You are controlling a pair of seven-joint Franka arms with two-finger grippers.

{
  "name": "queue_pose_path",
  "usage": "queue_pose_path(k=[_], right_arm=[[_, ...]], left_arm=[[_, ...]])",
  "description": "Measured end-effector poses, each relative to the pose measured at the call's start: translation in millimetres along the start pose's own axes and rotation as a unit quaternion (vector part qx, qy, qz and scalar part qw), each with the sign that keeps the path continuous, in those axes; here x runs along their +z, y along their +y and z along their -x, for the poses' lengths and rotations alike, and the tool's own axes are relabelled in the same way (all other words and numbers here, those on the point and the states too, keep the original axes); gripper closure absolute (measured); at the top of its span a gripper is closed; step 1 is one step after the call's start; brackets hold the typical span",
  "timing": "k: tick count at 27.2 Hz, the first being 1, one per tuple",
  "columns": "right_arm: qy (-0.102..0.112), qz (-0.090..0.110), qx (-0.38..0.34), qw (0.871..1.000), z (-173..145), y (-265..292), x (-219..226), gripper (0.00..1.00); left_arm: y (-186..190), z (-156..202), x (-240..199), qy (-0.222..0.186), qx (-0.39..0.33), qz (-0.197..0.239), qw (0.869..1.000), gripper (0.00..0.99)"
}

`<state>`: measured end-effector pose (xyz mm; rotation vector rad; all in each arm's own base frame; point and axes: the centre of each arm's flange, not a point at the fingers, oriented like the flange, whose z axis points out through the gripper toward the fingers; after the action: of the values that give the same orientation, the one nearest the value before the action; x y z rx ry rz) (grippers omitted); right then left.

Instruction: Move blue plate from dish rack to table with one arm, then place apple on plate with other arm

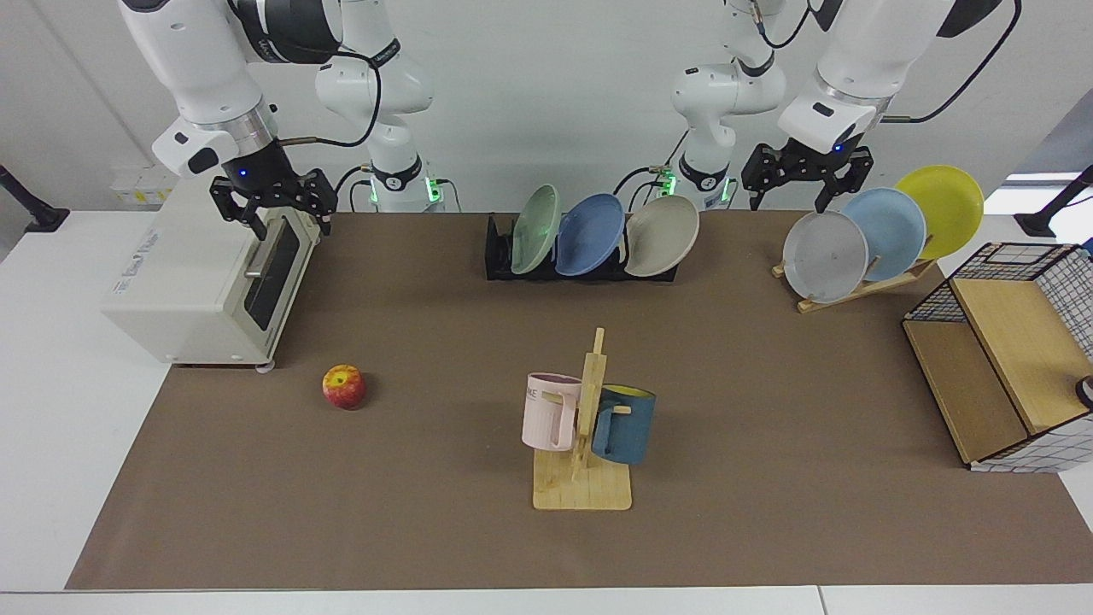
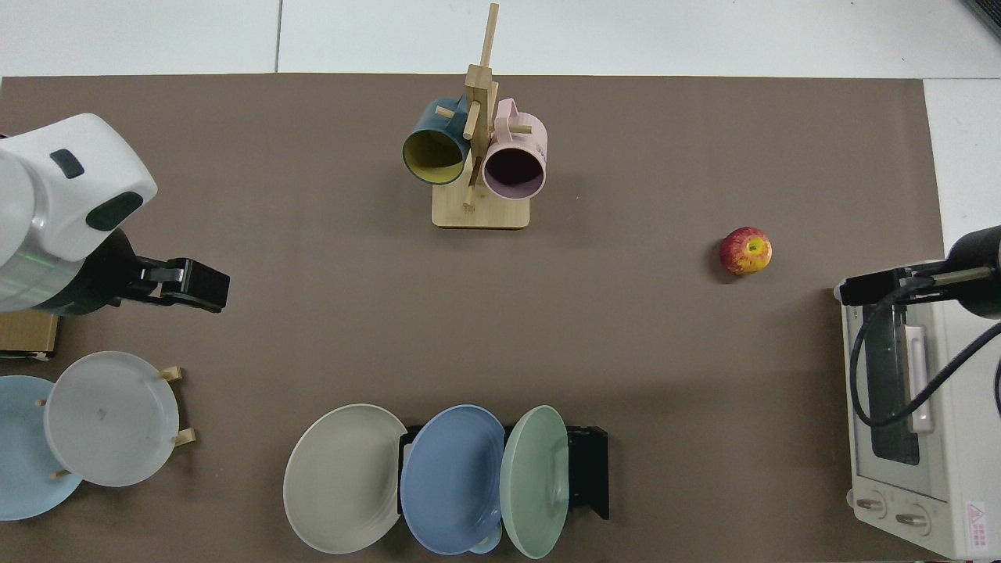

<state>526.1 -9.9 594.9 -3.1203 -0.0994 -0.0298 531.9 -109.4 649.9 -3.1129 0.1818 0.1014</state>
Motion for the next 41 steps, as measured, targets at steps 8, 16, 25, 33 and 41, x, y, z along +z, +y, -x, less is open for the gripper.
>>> queue_pose_path(k=[8, 16, 25, 33, 41], right_arm=[[0.000, 0.000, 0.000, 1.000, 0, 0, 0, 0.00], [0.000, 0.000, 0.000, 1.000, 0, 0, 0, 0.00], [0.000, 0.000, 0.000, 1.000, 0, 0, 0, 0.00], [0.000, 0.000, 0.000, 1.000, 0, 0, 0, 0.00], [0.000, 0.000, 0.000, 1.000, 0, 0, 0, 0.00]], left_arm=[[0, 0, 0, 0.000, 0.000, -0.001, 1.000, 0.000], [1, 0, 2, -0.001, 0.001, -0.001, 1.000, 0.000], [1, 1, 11, -0.012, 0.001, -0.003, 1.000, 0.000], [2, 3, 15, -0.016, 0.002, -0.004, 1.000, 0.000], [2, 7, 13, -0.015, 0.001, -0.009, 1.000, 0.000]])
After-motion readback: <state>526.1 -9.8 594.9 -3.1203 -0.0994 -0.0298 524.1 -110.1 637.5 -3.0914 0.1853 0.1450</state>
